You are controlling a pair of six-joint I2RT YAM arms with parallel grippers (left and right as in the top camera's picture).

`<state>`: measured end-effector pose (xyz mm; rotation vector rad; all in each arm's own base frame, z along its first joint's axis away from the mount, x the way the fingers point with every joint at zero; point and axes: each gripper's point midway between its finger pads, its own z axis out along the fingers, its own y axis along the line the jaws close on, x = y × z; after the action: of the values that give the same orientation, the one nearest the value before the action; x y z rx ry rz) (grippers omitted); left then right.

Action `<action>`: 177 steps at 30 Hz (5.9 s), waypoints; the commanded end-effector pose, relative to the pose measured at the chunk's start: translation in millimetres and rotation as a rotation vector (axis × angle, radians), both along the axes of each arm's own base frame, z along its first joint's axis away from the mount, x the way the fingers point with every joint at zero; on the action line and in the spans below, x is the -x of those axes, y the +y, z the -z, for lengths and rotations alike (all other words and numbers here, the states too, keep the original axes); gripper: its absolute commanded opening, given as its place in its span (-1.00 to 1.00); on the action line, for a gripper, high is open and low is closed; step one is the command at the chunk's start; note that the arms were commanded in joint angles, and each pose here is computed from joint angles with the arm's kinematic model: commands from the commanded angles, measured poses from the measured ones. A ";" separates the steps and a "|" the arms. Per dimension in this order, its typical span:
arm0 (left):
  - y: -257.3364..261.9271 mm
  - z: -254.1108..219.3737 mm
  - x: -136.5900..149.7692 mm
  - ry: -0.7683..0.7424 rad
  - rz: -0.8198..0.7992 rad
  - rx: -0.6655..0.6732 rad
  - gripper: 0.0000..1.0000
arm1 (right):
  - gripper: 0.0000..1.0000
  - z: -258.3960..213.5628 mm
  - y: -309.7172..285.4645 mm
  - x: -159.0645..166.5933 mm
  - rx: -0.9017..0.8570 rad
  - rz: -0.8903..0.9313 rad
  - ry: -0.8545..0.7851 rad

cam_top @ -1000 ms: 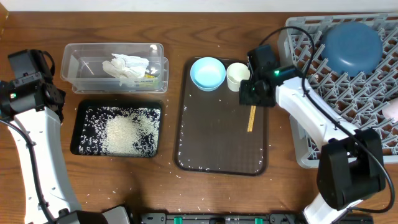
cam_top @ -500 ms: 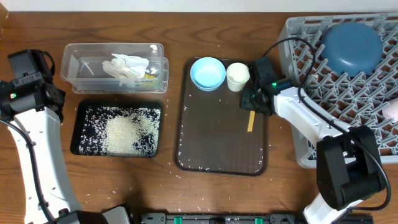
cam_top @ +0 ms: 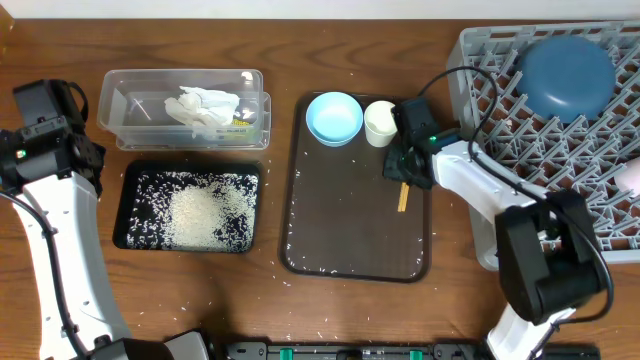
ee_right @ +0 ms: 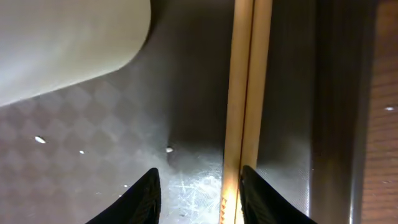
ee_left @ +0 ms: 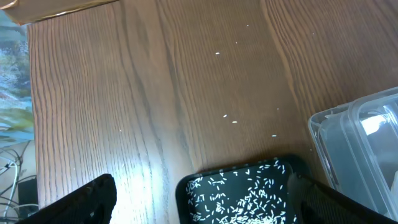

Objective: Sort waste into correct bins and load items into the dishwasher rack
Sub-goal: 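Lift the chopstick with the right gripper and stand it in the rack, then move the right gripper back to the remaining chopstick and grasp it, then place the second chopstick in the rack and open the right gripper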

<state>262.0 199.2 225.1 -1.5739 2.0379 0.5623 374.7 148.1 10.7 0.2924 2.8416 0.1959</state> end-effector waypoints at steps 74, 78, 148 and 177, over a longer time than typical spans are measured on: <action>1.6 -0.1 1.1 0.013 0.005 -0.005 0.82 | -0.97 -121.7 -173.8 -57.9 0.190 -0.189 -0.169; 1.6 -0.1 1.1 0.013 0.005 -0.005 0.82 | -0.93 -114.0 -175.5 -59.4 0.188 -0.187 -0.155; 1.6 -0.1 1.1 0.013 0.005 -0.005 0.82 | -0.98 0.7 -27.2 10.1 0.141 -0.083 0.114; 1.6 -0.1 1.1 0.013 0.005 -0.005 0.82 | -0.97 -125.7 -165.7 -53.3 0.143 -0.138 -0.200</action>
<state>262.0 199.2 225.1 -1.5743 2.0375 0.5621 427.4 -22.5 151.1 0.0848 2.6263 0.0103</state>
